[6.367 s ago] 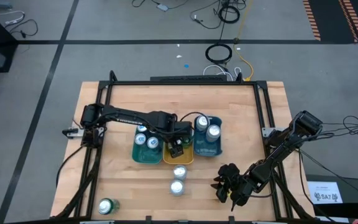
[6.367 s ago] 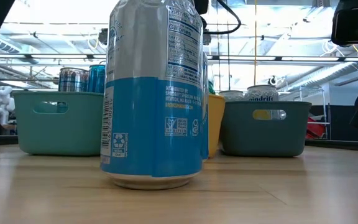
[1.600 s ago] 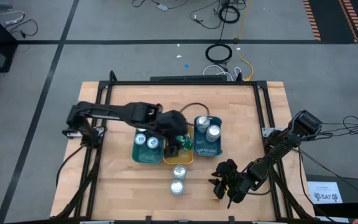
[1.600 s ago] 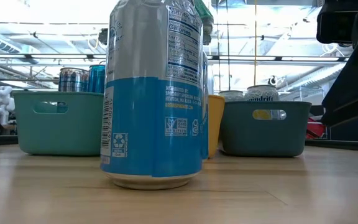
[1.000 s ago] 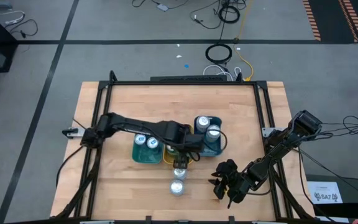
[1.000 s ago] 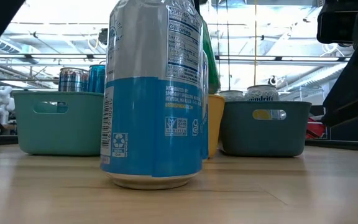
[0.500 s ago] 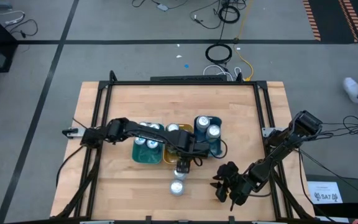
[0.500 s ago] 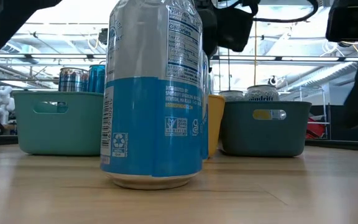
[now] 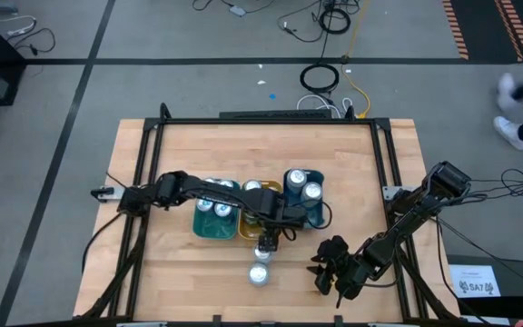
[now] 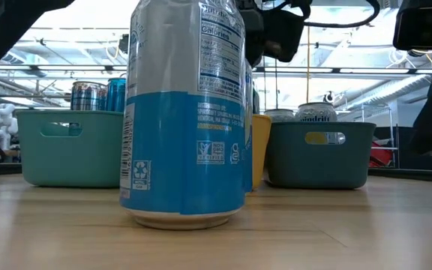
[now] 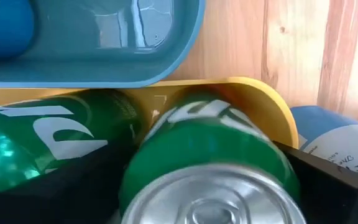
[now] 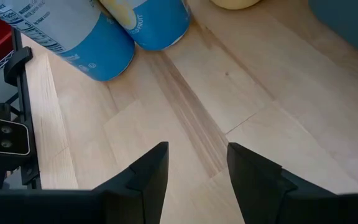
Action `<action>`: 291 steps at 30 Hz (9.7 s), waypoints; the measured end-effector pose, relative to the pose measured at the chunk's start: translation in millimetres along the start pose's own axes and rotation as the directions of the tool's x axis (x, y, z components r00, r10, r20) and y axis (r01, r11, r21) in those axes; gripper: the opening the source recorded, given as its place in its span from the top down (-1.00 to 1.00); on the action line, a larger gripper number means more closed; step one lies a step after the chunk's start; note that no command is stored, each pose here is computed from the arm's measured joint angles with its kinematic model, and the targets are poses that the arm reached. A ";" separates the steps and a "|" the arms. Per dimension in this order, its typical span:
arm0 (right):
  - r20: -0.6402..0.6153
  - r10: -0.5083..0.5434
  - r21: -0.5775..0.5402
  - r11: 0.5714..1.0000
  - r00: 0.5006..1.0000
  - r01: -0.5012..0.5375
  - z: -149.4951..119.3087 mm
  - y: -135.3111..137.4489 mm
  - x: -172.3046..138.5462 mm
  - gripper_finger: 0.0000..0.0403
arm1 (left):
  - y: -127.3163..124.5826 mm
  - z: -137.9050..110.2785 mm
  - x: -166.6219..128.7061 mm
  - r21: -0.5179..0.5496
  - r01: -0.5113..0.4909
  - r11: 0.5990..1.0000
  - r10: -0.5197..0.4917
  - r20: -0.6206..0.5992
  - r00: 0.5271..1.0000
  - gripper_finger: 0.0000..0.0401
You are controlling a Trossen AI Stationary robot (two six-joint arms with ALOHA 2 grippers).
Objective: Sort soda cans
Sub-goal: Put the green soda can into the yellow bin, then put the blue and white soda can into the dark blue bin
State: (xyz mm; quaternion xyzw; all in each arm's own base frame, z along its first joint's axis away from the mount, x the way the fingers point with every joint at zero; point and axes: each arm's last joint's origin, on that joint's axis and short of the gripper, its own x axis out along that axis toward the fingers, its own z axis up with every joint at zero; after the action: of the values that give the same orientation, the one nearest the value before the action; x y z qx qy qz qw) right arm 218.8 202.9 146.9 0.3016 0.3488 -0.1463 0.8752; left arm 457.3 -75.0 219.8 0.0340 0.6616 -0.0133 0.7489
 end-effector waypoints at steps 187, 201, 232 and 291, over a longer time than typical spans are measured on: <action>-0.414 -0.509 0.269 0.723 0.755 0.636 183.4 105.5 17.2 -0.39 | 2.7 -371.9 -55.2 0.064 0.291 0.954 -0.205 0.850 0.485 -0.90; -0.231 -0.473 0.222 0.825 0.850 0.520 247.8 76.8 -50.8 -0.39 | 3.9 -371.4 -55.2 0.000 0.314 0.950 -0.159 0.862 0.482 -0.90; -0.356 -0.443 0.196 0.825 0.823 0.530 235.2 -33.1 14.8 -0.42 | 7.1 -370.9 -55.5 -0.090 0.264 0.960 -0.046 0.882 0.469 -0.90; 0.104 0.107 0.465 0.874 0.989 -0.144 172.9 123.6 -13.2 -0.72 | 4.9 -372.6 -53.1 -0.031 0.312 0.949 -0.137 0.853 0.503 -0.90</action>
State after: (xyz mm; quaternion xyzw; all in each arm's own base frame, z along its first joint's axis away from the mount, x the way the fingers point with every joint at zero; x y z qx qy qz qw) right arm 357.4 190.5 308.1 0.5213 0.2495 -0.1807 0.7958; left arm 82.2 -46.0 227.1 -0.1315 0.2155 -0.0653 0.9654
